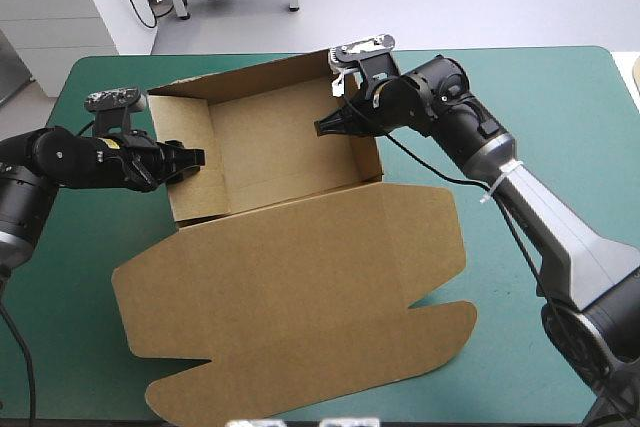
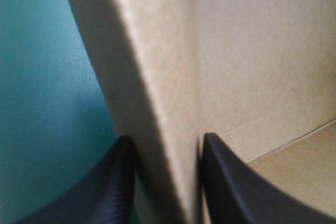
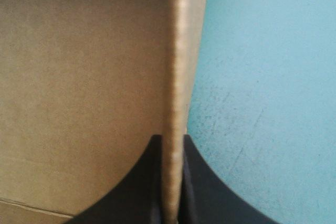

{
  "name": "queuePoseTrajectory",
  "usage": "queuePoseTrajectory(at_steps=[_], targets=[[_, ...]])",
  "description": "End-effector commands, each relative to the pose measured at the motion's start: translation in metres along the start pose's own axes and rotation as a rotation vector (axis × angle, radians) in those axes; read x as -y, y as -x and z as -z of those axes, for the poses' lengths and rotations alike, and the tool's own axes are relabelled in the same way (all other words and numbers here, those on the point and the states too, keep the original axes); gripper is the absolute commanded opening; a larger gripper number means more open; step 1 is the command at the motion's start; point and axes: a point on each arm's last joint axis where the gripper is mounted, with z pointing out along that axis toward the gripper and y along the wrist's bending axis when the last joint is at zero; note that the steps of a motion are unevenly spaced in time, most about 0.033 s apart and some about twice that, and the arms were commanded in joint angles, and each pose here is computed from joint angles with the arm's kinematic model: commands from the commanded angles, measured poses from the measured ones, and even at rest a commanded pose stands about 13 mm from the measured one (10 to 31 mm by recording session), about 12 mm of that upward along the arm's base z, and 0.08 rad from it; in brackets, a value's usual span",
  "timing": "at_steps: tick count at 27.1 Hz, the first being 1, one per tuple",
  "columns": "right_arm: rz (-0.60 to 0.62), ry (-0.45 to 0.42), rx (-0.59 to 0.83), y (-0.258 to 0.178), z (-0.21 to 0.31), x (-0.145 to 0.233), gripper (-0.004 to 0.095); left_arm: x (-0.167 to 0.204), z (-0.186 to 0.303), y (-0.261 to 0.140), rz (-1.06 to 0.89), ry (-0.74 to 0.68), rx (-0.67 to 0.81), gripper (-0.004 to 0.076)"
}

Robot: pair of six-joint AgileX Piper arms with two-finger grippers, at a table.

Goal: Fold the box

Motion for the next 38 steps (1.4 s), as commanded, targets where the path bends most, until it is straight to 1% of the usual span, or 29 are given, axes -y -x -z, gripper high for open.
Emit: queuePoseTrajectory(at_steps=[1, 2, 8, 13, 15, 18, 20, 24, 27, 31, 33, 35, 36, 38], targets=[[-0.031, 0.106, 0.107, 0.011, 0.035, -0.017, -0.0019, 0.016, 0.016, 0.012, 0.029, -0.085, 0.138, 0.0003], [-0.036, 0.086, 0.105, 0.010, 0.035, -0.015, -0.0019, 0.017, 0.015, 0.012, 0.021, -0.089, 0.144, -0.0007], [-0.034, -0.012, 0.049, 0.006, 0.034, 0.000, -0.0020, 0.033, 0.004, 0.020, -0.028, -0.114, 0.175, -0.0008], [-0.085, -0.044, 0.028, 0.006, 0.034, 0.017, -0.0020, 0.054, -0.023, 0.032, -0.179, -0.073, 0.055, -0.0008], [-0.097, -0.066, -0.014, 0.003, 0.033, 0.024, -0.0020, 0.064, -0.033, 0.038, -0.202, -0.055, 0.041, -0.0008], [-0.112, -0.109, -0.125, -0.006, 0.023, 0.034, -0.0021, 0.073, -0.049, 0.047, -0.216, -0.013, 0.031, -0.0008], [-0.125, -0.123, -0.178, -0.010, 0.014, 0.040, -0.0021, 0.074, -0.061, 0.050, -0.211, 0.013, 0.010, -0.0008], [-0.148, -0.122, -0.248, -0.015, -0.010, 0.042, -0.0021, 0.069, -0.090, 0.048, -0.173, 0.036, -0.063, -0.0008], [-0.166, -0.100, -0.305, -0.021, -0.034, 0.041, -0.0021, 0.065, -0.110, 0.044, -0.165, 0.049, -0.121, -0.0008], [-0.173, -0.102, -0.370, -0.030, -0.063, 0.042, -0.0021, 0.058, -0.129, 0.039, -0.177, 0.085, -0.174, -0.0008], [-0.150, -0.109, -0.392, -0.033, -0.073, 0.044, -0.0021, 0.055, -0.136, 0.038, -0.195, 0.105, -0.191, -0.0008], [-0.123, -0.134, -0.396, -0.034, -0.076, 0.047, -0.0019, 0.054, -0.142, 0.037, -0.197, 0.112, -0.202, -0.0008], [-0.107, -0.162, -0.392, -0.034, -0.076, 0.050, -0.0017, 0.053, -0.144, 0.037, -0.206, 0.114, -0.206, -0.0005], [-0.090, -0.189, -0.388, -0.033, -0.075, 0.052, 0.0033, 0.053, -0.145, 0.037, -0.206, 0.113, -0.204, 0.0010]])
